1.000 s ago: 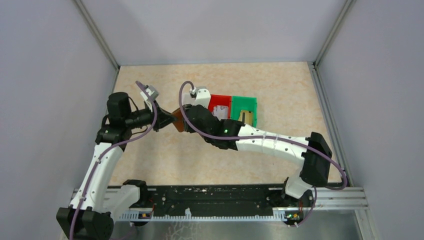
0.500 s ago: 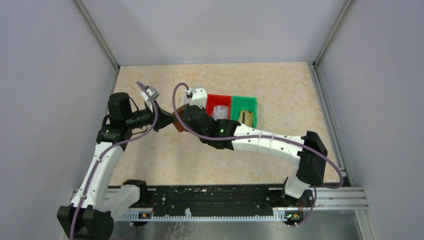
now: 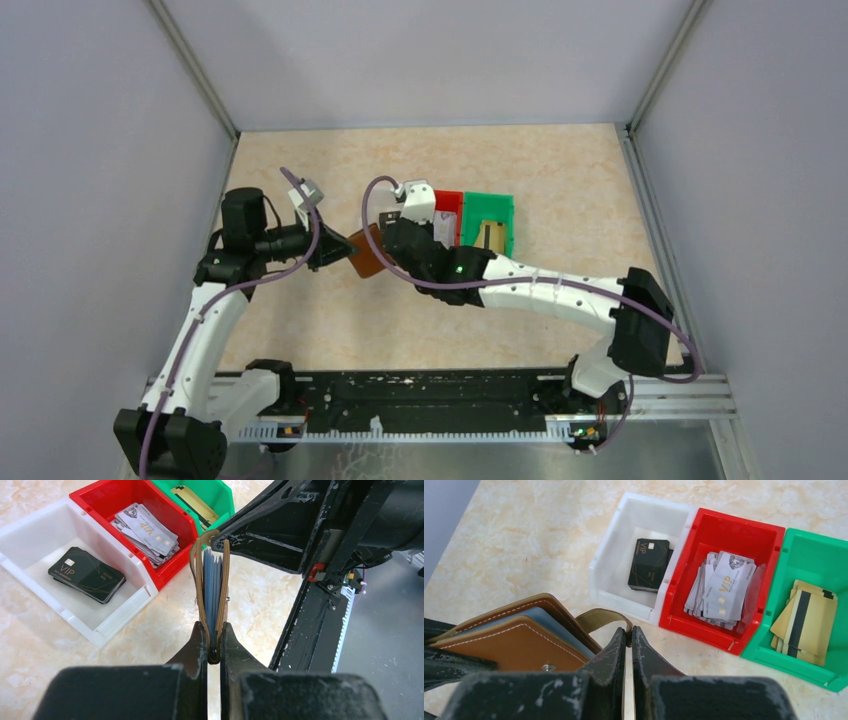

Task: Take the credit cards out of the card holder
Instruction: Open the card holder.

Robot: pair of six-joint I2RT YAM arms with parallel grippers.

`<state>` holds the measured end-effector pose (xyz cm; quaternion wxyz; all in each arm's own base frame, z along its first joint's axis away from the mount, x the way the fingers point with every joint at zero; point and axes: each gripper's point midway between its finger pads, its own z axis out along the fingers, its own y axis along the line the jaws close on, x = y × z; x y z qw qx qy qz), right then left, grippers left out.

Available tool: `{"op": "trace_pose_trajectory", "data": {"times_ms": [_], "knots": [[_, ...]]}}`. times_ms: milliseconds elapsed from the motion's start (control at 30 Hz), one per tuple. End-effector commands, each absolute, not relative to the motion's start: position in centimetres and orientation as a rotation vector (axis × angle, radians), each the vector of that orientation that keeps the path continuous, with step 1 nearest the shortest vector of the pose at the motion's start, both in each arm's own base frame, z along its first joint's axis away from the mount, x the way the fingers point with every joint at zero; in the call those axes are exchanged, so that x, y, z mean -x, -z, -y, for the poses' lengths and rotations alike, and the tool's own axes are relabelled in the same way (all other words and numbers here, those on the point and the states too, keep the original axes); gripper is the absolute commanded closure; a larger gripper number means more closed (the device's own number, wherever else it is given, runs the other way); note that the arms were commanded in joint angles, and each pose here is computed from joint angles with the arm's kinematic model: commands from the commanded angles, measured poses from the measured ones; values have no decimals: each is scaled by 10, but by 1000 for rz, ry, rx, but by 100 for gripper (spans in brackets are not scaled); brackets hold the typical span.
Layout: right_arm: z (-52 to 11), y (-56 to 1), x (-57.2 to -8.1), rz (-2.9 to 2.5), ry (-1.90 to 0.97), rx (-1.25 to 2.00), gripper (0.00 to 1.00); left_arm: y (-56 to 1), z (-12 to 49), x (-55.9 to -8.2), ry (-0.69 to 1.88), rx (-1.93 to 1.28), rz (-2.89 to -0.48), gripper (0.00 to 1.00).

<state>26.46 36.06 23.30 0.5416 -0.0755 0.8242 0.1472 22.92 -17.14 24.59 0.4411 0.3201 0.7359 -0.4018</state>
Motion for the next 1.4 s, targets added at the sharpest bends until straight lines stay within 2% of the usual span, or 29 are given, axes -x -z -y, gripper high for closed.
{"op": "trace_pose_trajectory", "data": {"times_ms": [0, 400, 567, 600, 767, 1000, 1367], "knots": [[-347, -269, -269, -1875, -417, 68, 100, -247, 175, -223, 1034, -835, -1813, 100], [-359, -269, -256, -1903, -554, 144, 99, -246, 178, -220, 1063, -874, -1792, 100], [-368, -270, -248, -1979, -742, 192, 53, -262, 186, -201, 1186, -981, -1718, 100], [-369, -273, -247, -1977, -774, 198, 47, -266, 188, -199, 1213, -990, -1704, 100], [-372, -294, -234, -1936, -893, 249, 29, -280, 193, -200, 1271, -1038, -1631, 100], [-346, -313, -209, -1878, -1000, 259, 10, -298, 199, -215, 1357, -966, -1636, 100], [-329, -316, -188, -1799, -1157, 265, 4, -318, 202, -212, 1410, -907, -1598, 100]]}}
